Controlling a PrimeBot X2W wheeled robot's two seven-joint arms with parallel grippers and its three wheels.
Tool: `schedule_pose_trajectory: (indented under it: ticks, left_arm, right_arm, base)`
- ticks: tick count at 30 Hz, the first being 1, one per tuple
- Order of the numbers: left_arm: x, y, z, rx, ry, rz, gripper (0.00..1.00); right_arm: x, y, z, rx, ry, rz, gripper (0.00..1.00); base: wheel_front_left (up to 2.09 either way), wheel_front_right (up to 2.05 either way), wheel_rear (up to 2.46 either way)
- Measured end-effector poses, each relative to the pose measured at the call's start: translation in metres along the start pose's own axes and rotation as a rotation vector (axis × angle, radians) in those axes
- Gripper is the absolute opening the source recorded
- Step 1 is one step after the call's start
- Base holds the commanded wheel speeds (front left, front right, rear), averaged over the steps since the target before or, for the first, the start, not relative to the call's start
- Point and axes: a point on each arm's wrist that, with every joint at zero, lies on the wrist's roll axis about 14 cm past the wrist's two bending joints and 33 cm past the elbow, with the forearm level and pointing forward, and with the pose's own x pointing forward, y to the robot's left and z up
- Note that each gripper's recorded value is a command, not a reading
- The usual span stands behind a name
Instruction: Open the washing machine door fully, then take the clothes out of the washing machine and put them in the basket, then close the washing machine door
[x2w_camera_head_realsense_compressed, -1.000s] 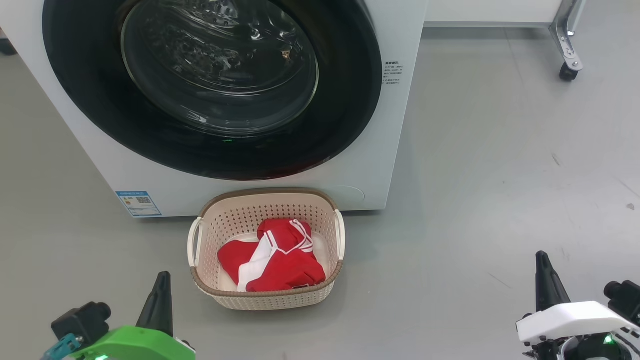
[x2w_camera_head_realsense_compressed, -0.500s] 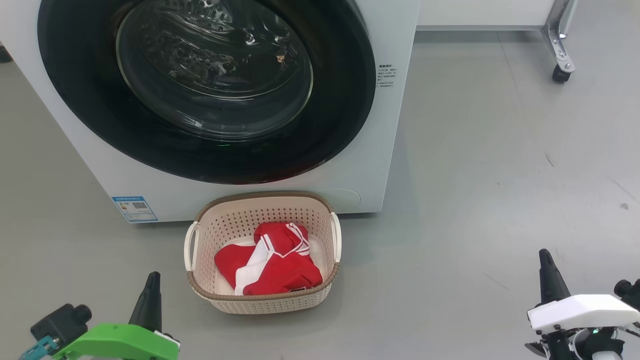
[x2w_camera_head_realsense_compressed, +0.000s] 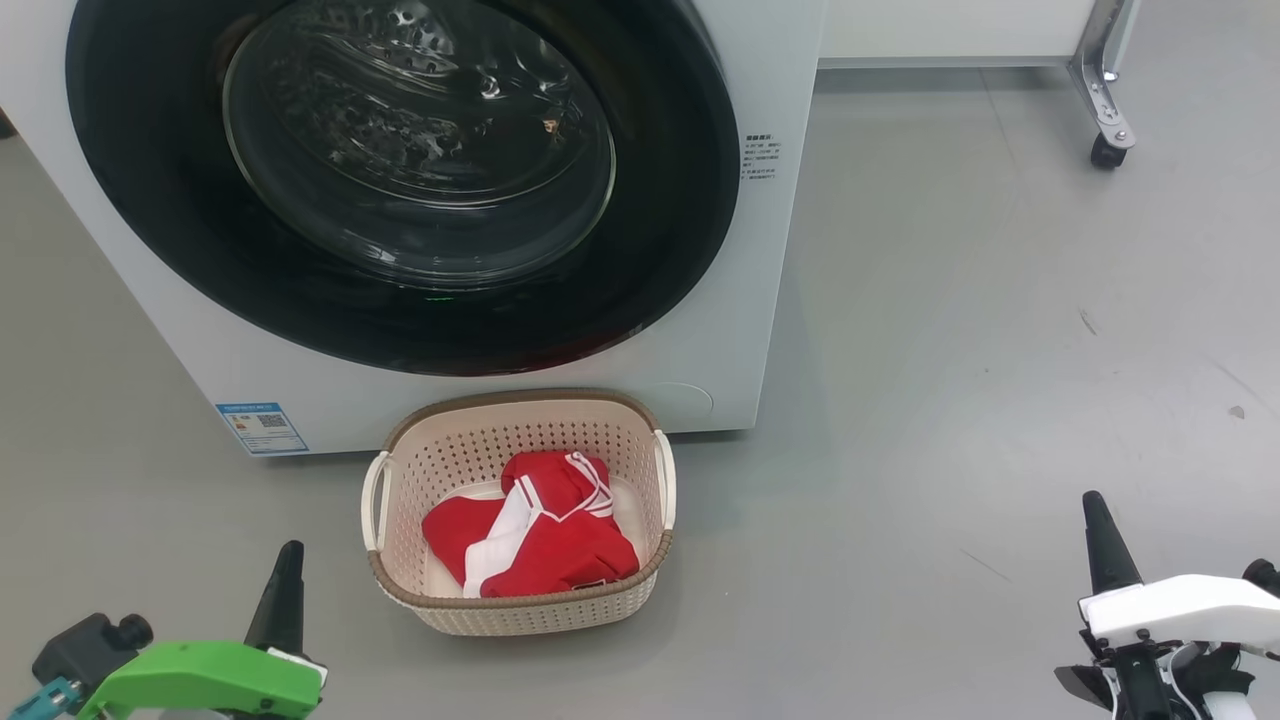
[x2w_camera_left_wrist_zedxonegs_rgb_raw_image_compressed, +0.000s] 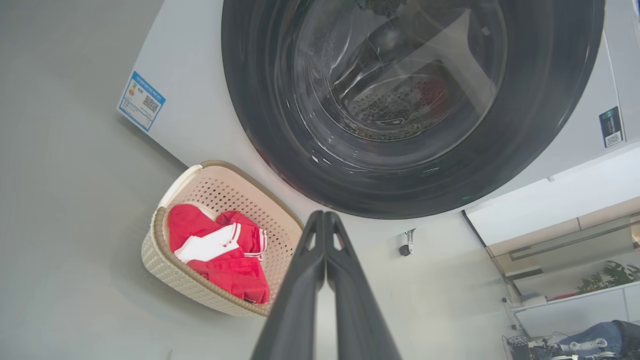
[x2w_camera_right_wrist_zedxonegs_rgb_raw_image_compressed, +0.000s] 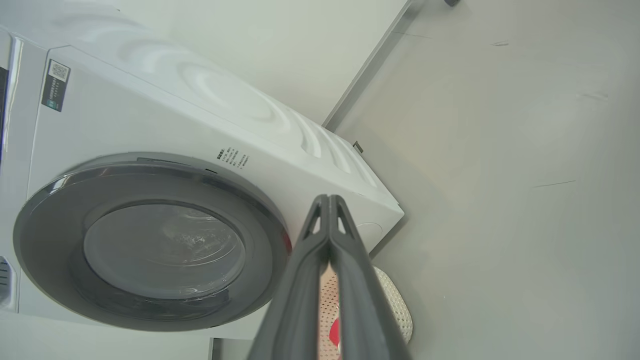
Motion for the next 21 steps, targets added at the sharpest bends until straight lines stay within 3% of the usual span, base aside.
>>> schedule_pose_trajectory:
  ticks: [21]
  left_arm:
    - [0.008, -0.003, 0.013, -0.258, -0.028, -0.04, 0.0]
  right_arm:
    - [0.005, 0.003, 0.016, 0.269, -0.033, 0.029, 0.0]
  base:
    - [0.0, 0.0, 0.0]
